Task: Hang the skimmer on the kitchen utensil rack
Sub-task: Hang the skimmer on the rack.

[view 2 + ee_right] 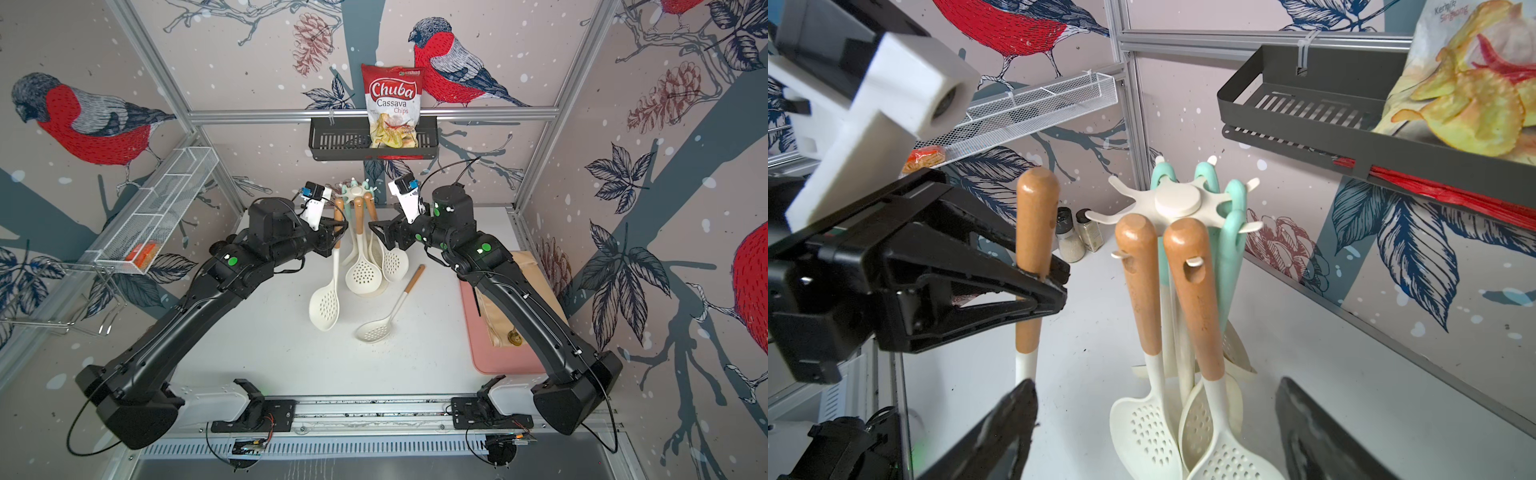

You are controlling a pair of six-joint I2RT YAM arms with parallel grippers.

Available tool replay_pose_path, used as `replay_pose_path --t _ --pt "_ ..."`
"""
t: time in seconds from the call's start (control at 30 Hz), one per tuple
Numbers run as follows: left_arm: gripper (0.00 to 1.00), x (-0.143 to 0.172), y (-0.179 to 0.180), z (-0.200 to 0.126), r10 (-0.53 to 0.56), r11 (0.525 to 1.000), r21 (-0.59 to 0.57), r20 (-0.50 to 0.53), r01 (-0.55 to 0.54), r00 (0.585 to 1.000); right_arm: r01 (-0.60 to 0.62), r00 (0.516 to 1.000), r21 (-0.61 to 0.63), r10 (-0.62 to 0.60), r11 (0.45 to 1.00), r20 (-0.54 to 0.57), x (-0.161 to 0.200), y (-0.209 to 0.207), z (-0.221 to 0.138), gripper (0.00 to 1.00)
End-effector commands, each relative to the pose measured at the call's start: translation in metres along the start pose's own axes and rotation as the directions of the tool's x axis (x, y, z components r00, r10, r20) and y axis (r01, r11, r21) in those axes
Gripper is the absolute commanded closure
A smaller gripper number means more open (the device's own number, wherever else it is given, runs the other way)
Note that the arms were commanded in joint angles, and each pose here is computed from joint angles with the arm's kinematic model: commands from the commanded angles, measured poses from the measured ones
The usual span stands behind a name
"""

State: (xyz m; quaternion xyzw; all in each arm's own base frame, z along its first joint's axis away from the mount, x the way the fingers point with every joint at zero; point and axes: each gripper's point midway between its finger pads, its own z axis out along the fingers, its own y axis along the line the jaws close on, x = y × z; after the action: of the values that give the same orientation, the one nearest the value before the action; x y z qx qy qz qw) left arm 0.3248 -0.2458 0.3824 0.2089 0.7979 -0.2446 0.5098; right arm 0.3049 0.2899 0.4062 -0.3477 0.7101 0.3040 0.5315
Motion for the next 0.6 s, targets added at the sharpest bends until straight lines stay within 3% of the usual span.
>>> replay_pose_path --t 0.0,0.57 --pt "1.0 -0.001 -0.002 0.001 0.008 1.0 0.015 -0.012 -0.008 1.0 0.011 1.0 -0.003 -0.011 1.0 0.007 -0.001 0.002 -0.004 0.12" --pt "1.0 0.01 0.008 0.025 0.024 0.999 -0.024 -0.113 -0.027 0.993 -0.015 1.0 0.029 0.015 0.999 0.008 0.006 -0.005 -0.012 0.12"
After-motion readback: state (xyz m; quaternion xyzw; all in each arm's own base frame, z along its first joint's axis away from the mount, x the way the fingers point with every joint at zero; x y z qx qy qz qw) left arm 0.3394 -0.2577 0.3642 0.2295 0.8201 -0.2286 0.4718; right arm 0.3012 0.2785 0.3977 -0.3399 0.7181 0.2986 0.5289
